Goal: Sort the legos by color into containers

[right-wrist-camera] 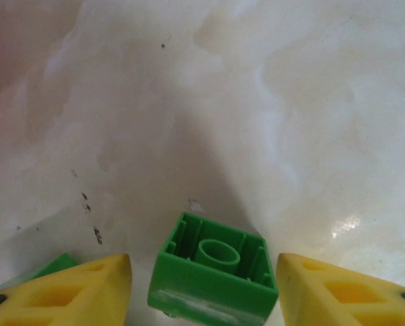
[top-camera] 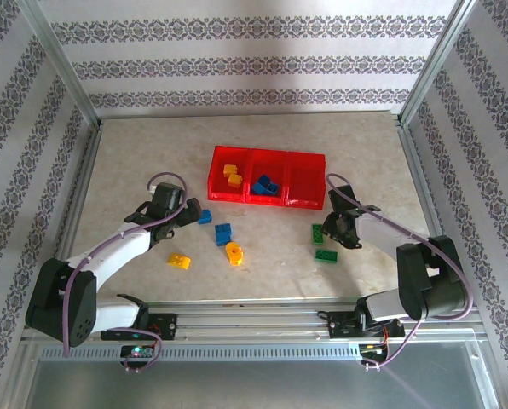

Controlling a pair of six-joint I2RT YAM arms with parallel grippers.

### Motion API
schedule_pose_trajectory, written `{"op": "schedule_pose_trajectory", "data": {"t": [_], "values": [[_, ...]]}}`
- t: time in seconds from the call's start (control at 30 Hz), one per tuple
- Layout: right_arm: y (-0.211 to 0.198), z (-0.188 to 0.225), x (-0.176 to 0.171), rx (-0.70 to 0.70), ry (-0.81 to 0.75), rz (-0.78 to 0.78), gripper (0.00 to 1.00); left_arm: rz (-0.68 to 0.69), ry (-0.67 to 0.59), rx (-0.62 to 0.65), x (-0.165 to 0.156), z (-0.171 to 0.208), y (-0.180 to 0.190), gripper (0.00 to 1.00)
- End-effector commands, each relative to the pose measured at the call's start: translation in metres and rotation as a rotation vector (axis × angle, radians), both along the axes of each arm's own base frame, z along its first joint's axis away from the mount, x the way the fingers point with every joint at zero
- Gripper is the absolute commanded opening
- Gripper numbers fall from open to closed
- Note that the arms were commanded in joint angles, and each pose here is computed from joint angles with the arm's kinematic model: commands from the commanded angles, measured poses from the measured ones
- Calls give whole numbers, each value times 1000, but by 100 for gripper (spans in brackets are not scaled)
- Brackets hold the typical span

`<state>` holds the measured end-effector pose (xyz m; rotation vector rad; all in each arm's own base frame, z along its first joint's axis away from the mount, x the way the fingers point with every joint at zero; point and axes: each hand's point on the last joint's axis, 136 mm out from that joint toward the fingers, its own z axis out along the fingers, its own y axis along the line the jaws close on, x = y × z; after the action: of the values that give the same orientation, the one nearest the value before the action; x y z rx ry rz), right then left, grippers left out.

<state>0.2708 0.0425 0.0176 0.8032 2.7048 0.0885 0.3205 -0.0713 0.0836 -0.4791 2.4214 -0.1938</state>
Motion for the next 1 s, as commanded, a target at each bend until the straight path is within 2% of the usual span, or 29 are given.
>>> {"op": "schedule_pose_trajectory", "data": {"t": [0.0,0.57,0.97], "values": [[-1,-1,2,3,1,-1,54,28,-10,-2,2,1,5,100],[1,5,2,11,-18,21,27,31,-7,6,0,0,7,100],[11,53,16,-35,-153,94,24,30,-8,1,1,-1,6,100]]}}
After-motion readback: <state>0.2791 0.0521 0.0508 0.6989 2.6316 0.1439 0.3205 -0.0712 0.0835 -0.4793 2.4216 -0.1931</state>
